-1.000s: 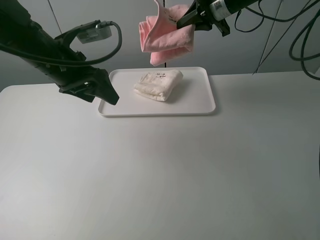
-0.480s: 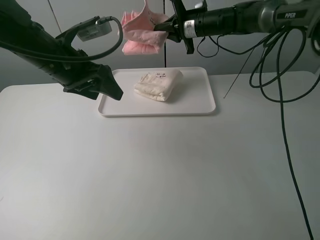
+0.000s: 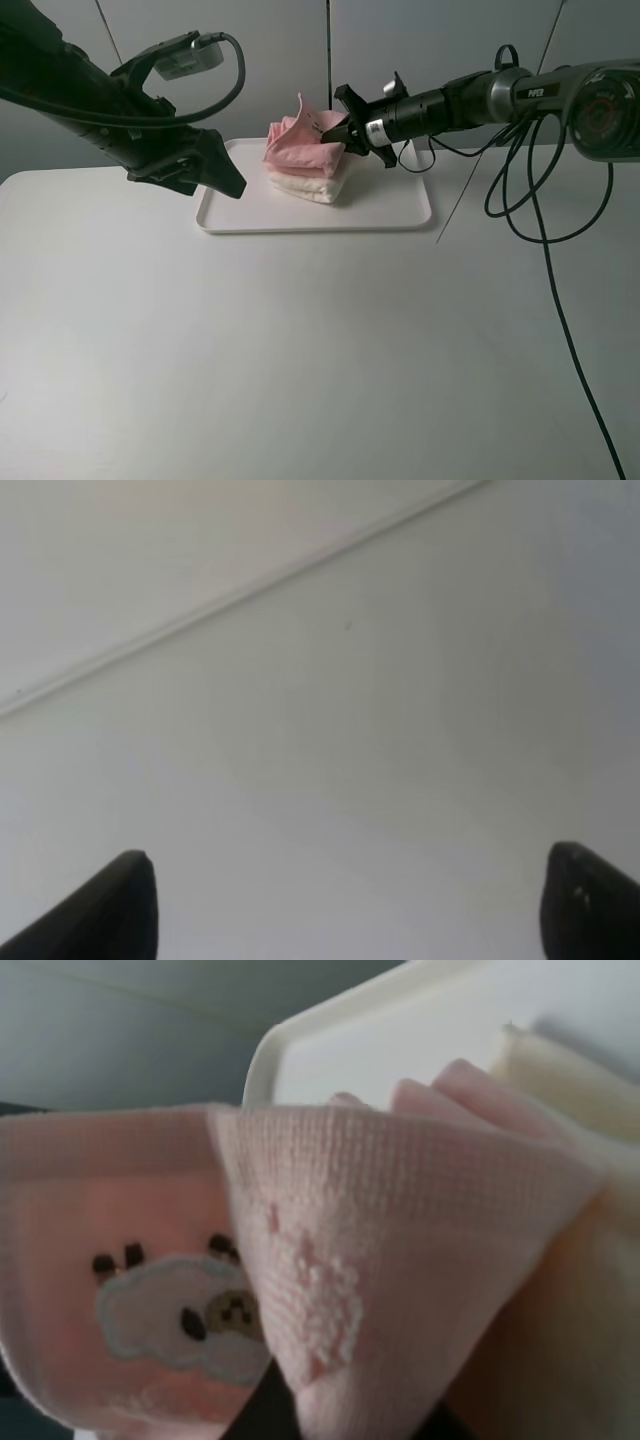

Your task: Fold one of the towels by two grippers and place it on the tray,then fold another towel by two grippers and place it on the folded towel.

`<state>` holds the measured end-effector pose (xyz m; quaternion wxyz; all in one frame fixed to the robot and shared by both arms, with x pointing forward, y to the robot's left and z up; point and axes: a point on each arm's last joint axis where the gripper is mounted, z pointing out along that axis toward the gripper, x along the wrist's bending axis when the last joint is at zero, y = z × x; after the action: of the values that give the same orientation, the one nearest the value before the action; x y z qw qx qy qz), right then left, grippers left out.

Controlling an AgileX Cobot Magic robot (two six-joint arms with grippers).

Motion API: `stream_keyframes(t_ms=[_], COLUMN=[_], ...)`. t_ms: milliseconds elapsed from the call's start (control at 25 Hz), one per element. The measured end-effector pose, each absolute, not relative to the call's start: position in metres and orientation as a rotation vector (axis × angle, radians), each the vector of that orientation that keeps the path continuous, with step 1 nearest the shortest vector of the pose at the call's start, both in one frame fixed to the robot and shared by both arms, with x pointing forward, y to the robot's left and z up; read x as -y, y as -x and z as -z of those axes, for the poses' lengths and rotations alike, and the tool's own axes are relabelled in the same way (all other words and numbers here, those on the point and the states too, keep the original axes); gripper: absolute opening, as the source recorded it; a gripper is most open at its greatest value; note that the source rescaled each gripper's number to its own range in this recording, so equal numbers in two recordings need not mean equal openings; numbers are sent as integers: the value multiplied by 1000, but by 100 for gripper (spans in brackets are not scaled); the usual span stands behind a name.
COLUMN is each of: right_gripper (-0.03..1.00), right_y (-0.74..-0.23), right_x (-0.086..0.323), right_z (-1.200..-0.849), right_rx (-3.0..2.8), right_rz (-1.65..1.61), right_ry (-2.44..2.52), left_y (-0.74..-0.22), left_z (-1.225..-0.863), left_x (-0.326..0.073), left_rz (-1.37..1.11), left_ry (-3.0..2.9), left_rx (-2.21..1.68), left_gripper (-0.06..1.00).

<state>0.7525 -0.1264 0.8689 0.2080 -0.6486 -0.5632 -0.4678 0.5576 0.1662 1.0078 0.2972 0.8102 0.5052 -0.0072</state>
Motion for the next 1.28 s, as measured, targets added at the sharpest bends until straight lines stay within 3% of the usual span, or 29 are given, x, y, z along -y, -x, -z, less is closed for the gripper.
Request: stream_keyframes(t_ms=[80, 120, 200, 280, 360, 600, 880, 1080, 1280], right_gripper=[12, 19, 45, 81, 96, 99, 99, 84, 82], right_y=[-752, -752, -752, -750, -748, -746, -727, -675, -589], right_x=[127, 127, 126, 125, 124, 143, 183, 202, 216], right_z=[-868, -868, -869, -869, -870, -902, -1007, -1097, -1125], right_rx=[1577, 1577, 1578, 1576, 1575, 1729, 2191, 2460, 2568], right_rz=[1298, 1298, 1295, 1284, 1272, 1236, 1138, 1174, 1143], right_ry=[1806, 1806, 1798, 1775, 1749, 1723, 1819, 1821, 1814], left_y=[-558, -558, -558, -558, -558, -555, -539, -514, -469], left_z=[-1008, -1008, -1008, -1008, -1008, -1009, -1055, -1101, -1097], left_x=[-166, -166, -166, -166, -166, -166, -174, -202, -249], left_rz=[16, 16, 15, 14, 14, 38, -130, -330, -401], left_ry=[-2158, -2158, -2160, -2160, -2160, -2173, -2117, -2028, -1968], left_rx=[-1335, -1335, -1333, -1331, -1331, -1324, -1230, -1247, -1415], left_gripper=[99, 99, 99, 99, 99, 99, 99, 99, 99])
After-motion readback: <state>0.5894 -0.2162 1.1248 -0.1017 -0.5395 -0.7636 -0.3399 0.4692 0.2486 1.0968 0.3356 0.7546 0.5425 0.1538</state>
